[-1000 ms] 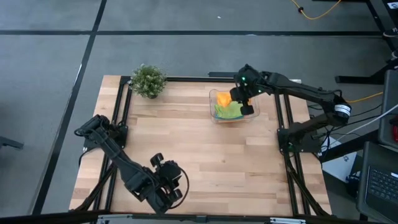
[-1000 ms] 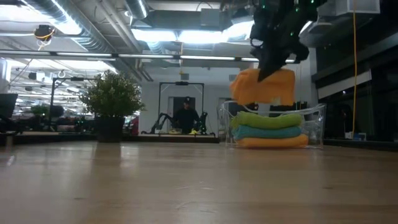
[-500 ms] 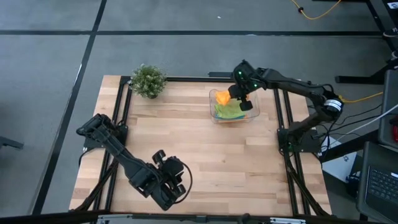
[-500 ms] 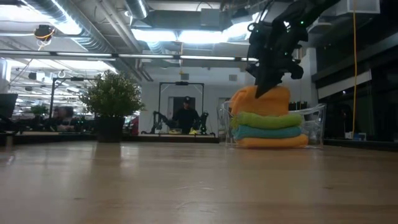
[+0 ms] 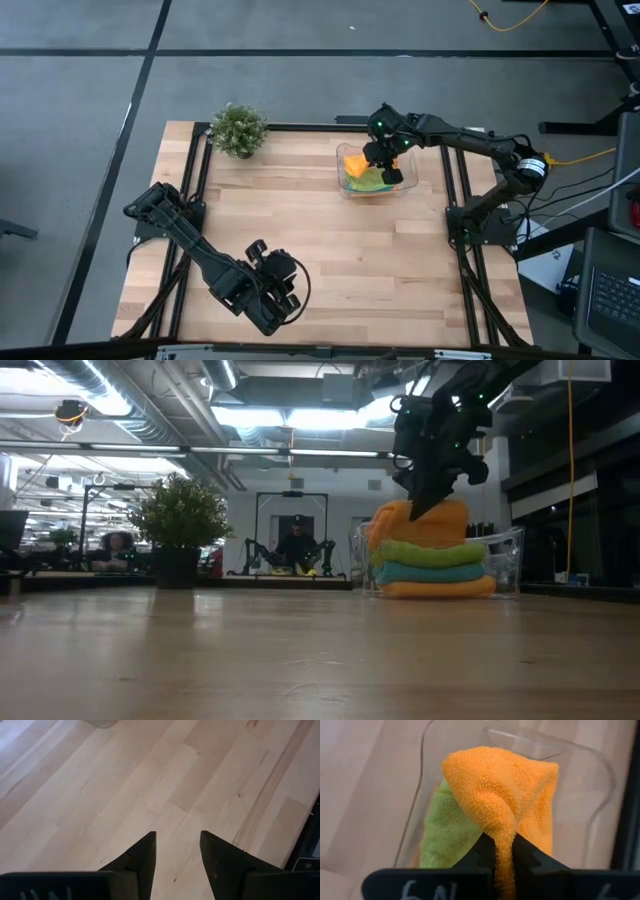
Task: Fold microfiber towels
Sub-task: Stack the orange microfiber cloth on top of the green microfiber cloth in the bin
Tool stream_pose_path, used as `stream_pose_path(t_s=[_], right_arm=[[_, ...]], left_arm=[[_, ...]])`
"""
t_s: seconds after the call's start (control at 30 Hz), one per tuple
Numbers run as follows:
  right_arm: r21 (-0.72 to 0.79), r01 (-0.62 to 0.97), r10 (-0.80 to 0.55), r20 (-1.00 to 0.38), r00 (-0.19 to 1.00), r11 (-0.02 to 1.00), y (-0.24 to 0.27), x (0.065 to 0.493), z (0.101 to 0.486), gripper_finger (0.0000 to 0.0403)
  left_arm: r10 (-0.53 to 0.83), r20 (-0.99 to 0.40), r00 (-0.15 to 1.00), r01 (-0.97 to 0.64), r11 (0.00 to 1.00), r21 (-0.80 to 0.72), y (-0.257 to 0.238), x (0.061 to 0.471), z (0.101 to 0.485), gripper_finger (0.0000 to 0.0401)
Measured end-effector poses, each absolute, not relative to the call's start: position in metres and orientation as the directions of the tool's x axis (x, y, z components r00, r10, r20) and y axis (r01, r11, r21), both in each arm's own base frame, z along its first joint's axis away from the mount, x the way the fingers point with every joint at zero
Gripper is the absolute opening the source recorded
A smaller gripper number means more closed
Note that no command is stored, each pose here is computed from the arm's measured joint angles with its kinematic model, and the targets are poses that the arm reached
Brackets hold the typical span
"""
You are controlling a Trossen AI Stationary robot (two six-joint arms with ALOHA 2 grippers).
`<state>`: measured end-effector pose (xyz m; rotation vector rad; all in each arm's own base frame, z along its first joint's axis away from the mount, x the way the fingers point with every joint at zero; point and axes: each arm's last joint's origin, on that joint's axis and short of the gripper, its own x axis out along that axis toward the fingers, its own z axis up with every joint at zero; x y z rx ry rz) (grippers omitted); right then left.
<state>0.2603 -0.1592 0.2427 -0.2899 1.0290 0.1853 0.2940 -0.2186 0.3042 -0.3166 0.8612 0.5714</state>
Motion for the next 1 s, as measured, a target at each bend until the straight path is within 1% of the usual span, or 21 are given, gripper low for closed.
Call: stream_pose_path(t_s=[0.13, 0.33, 0.47, 0.53, 0.7, 0.8, 0.9, 1.0], right_arm=[[-0.089, -0.275, 0.052, -0.883, 0.466, 0.957, -0.154, 0.265, 0.234, 0.0023], [-0.031, -0.310, 0.105, -0.905, 0.413, 0.950, -0.142, 0.269, 0.228, 0.0023], [0.029, -0.276, 0.141, -0.907, 0.397, 0.961, -0.137, 0.268, 0.227, 0.0026], [0.045, -0.245, 0.143, -0.905, 0.400, 0.968, -0.138, 0.268, 0.227, 0.0050], [0.053, -0.201, 0.131, -0.910, 0.395, 0.978, -0.138, 0.268, 0.227, 0.0140], [0.049, -0.176, 0.114, -0.915, 0.386, 0.983, -0.139, 0.268, 0.227, 0.0185], [0.063, -0.177, 0.125, -0.921, 0.369, 0.982, -0.136, 0.267, 0.226, 0.0219], [0.085, -0.180, 0.143, -0.930, 0.338, 0.980, -0.133, 0.265, 0.225, 0.0240]], left_arm=[[0.342, -0.785, 0.517, -0.590, 0.807, -0.036, -0.219, 0.294, 0.304, 0.0145], [0.340, -0.785, 0.518, -0.587, 0.809, -0.037, -0.220, 0.293, 0.304, 0.0145], [0.340, -0.785, 0.518, -0.587, 0.809, -0.037, -0.220, 0.293, 0.304, 0.0145], [0.340, -0.785, 0.518, -0.586, 0.809, -0.036, -0.220, 0.293, 0.304, 0.0145], [0.341, -0.785, 0.518, -0.582, 0.813, -0.031, -0.220, 0.293, 0.304, 0.0145], [0.340, -0.785, 0.518, -0.582, 0.813, -0.031, -0.220, 0.293, 0.304, 0.0145], [0.340, -0.785, 0.518, -0.582, 0.812, -0.032, -0.220, 0.293, 0.304, 0.0145], [0.339, -0.784, 0.519, -0.582, 0.813, -0.033, -0.220, 0.293, 0.304, 0.0145]])
